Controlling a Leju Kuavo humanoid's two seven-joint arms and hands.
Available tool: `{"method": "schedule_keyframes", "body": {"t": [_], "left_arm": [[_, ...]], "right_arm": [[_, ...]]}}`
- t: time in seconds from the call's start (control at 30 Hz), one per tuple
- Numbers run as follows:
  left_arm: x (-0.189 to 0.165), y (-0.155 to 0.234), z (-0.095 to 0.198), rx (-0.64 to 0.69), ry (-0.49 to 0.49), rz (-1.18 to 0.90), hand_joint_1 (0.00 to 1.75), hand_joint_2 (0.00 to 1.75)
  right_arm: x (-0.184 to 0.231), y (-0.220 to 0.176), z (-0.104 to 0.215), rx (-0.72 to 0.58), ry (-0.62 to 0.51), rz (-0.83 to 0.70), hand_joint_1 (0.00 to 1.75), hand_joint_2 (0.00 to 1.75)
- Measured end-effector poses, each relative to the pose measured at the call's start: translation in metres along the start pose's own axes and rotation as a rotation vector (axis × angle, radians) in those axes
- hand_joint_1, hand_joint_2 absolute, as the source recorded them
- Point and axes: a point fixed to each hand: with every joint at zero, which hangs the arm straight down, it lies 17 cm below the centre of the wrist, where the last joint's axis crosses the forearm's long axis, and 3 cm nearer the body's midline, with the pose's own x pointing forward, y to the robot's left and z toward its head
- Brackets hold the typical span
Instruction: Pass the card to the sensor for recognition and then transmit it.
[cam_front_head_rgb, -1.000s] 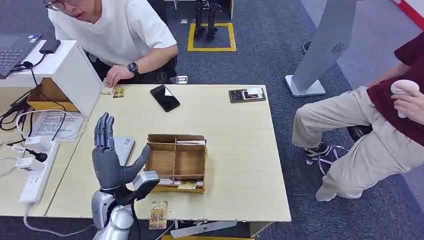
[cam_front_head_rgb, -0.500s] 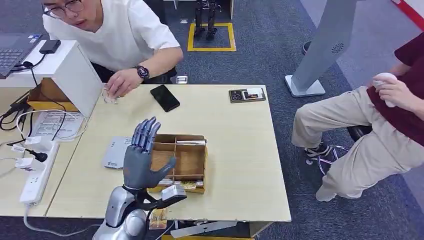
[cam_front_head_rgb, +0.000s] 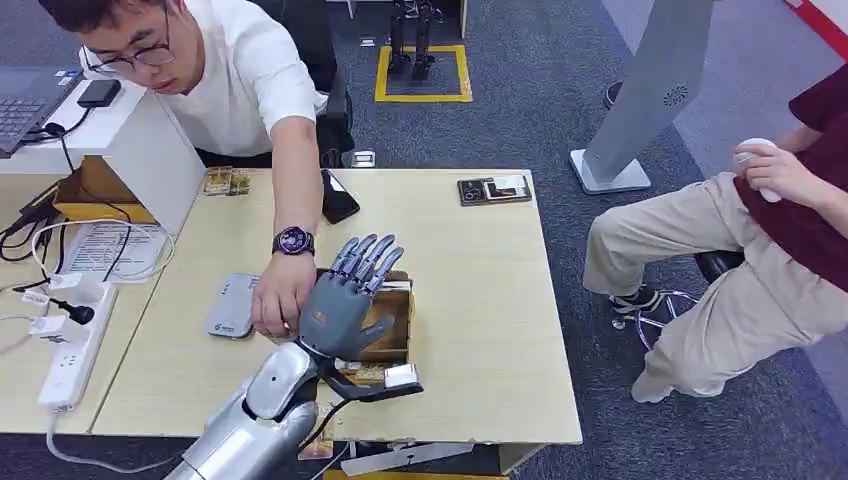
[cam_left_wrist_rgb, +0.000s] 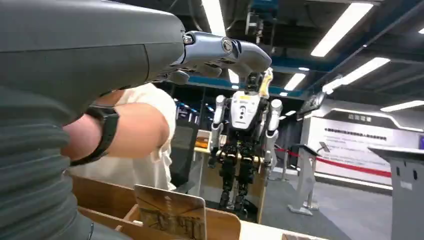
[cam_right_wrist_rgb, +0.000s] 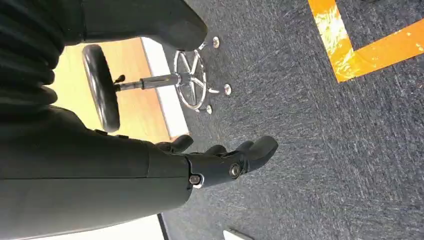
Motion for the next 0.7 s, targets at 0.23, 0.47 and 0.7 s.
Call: {"method": "schedule_keyframes", "body": {"t": [0.23, 0.47, 0.7], "left_arm": [[0.0015, -0.0069, -0.0043, -0.028, -0.022, -0.028, 0.0, 1.75], [0.0008, -0.0074, -0.0066, -0.032, -0.022, -0.049, 0.0, 1.75], [-0.0004, -0.009, -0.0048, -0.037, -0.021, -0.058, 0.0, 1.75]], "right_arm": [[-0.0003, -0.0008, -0.0003, 0.0, 0.002, 0.002, 0.0, 1.75], [-0.0003, -0.0016, -0.0006, -0.001, 0.002, 0.002, 0.0, 1.75], [-0.0008, -0.0022, -0.0008, -0.002, 0.006, 0.001, 0.0, 1.75]]}}
